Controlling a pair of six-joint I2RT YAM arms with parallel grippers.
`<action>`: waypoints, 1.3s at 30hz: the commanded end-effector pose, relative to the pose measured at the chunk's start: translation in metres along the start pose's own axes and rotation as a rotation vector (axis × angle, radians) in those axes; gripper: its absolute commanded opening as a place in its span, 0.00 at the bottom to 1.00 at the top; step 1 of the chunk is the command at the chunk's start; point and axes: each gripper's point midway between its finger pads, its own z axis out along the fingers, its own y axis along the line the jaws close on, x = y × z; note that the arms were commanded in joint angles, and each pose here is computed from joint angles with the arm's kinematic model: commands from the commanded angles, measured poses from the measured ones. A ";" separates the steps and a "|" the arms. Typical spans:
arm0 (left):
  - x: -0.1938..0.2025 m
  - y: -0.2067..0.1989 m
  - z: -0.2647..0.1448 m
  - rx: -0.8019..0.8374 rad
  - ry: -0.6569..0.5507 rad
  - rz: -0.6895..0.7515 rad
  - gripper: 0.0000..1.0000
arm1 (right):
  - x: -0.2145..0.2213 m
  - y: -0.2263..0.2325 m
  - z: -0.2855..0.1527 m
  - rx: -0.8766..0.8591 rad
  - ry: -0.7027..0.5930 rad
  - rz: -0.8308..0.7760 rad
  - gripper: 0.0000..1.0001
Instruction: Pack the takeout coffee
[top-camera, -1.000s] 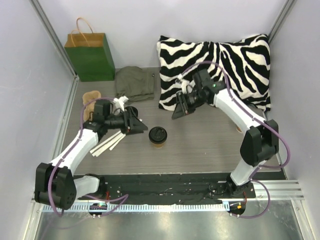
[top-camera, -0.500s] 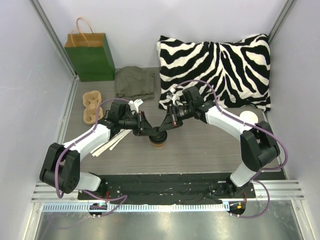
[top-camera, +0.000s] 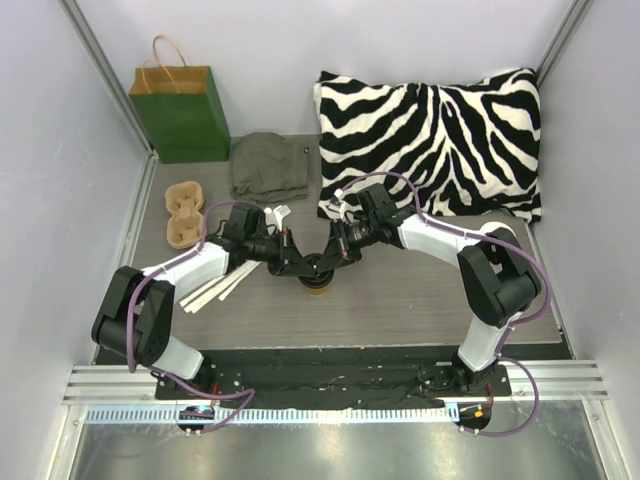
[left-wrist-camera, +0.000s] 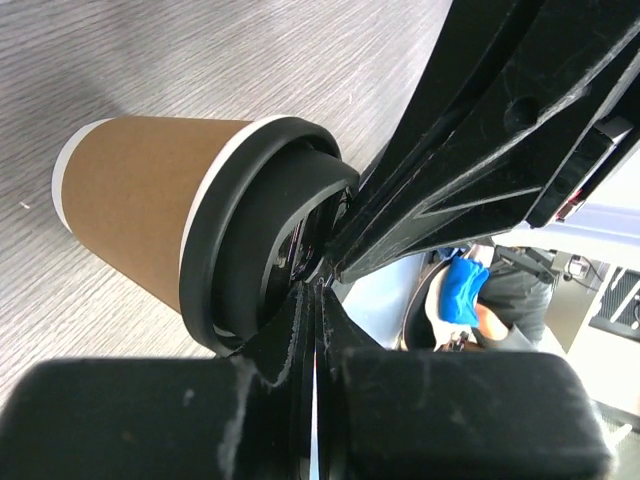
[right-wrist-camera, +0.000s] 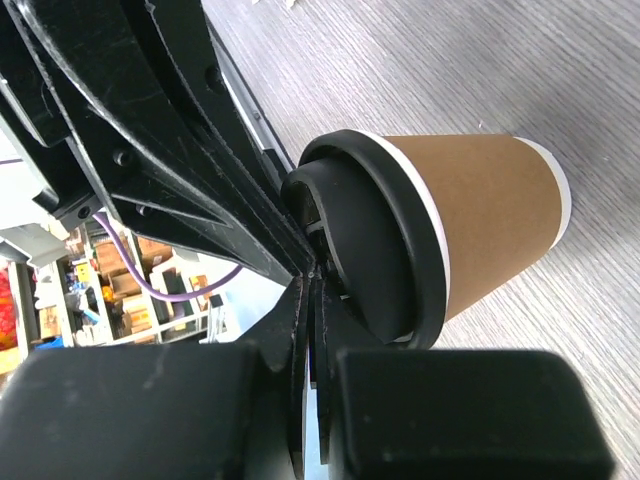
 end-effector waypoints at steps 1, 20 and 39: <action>-0.004 0.021 0.002 -0.062 0.008 -0.010 0.01 | 0.003 -0.012 0.006 0.021 0.009 -0.034 0.04; 0.000 0.058 0.010 -0.066 0.062 -0.120 0.00 | 0.028 -0.064 0.016 0.037 0.090 0.049 0.01; -0.011 -0.054 -0.023 0.230 0.013 0.105 0.00 | -0.019 0.059 -0.020 -0.227 -0.049 -0.122 0.02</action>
